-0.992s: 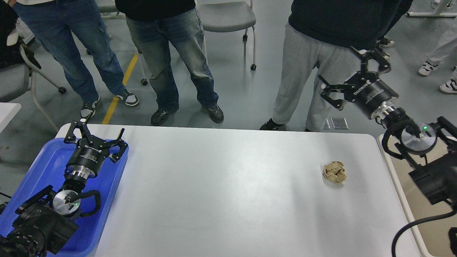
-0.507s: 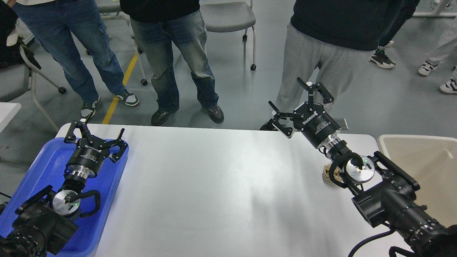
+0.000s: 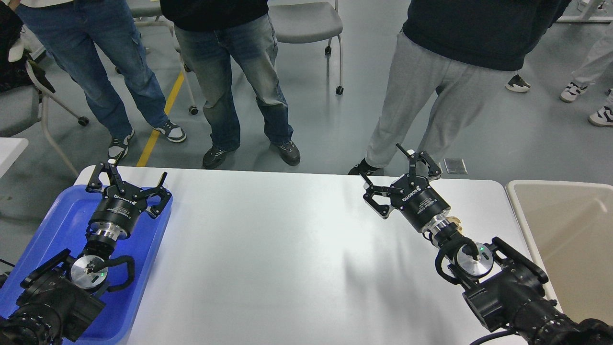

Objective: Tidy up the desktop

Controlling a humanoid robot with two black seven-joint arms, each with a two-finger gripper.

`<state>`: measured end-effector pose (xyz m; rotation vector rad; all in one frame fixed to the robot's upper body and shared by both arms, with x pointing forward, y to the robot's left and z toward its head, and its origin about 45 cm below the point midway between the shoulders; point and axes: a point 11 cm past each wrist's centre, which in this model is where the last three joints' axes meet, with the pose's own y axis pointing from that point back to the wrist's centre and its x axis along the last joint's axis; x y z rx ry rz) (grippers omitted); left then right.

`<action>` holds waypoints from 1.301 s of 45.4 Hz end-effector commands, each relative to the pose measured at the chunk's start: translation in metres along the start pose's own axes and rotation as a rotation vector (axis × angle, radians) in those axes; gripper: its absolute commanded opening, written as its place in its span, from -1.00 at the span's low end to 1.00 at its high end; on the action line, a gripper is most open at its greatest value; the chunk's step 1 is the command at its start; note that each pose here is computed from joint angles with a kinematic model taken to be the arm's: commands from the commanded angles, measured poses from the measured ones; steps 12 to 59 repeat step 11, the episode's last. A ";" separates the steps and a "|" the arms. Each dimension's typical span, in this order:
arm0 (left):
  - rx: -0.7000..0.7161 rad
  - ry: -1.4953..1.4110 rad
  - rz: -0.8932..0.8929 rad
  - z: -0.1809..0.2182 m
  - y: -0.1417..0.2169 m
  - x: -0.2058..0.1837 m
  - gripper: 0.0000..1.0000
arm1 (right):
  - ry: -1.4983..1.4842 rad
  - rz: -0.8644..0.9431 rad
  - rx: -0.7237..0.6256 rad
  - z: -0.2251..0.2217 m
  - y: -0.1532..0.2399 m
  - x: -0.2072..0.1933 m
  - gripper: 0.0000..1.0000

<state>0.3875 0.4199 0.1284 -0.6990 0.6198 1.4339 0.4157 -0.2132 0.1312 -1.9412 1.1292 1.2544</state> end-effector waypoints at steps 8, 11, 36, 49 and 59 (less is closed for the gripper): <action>0.000 0.000 0.000 0.000 0.000 0.000 1.00 | 0.002 0.080 0.005 0.001 0.016 0.026 1.00; 0.000 0.000 0.000 0.000 0.000 0.000 1.00 | 0.003 0.080 0.004 0.001 0.016 0.026 1.00; 0.000 0.000 0.000 0.000 0.000 0.000 1.00 | 0.003 0.080 0.004 0.001 0.016 0.026 1.00; 0.000 0.000 0.000 0.000 0.000 0.000 1.00 | 0.003 0.080 0.004 0.001 0.016 0.026 1.00; 0.000 0.000 0.000 0.000 0.000 0.000 1.00 | 0.003 0.080 0.004 0.001 0.016 0.026 1.00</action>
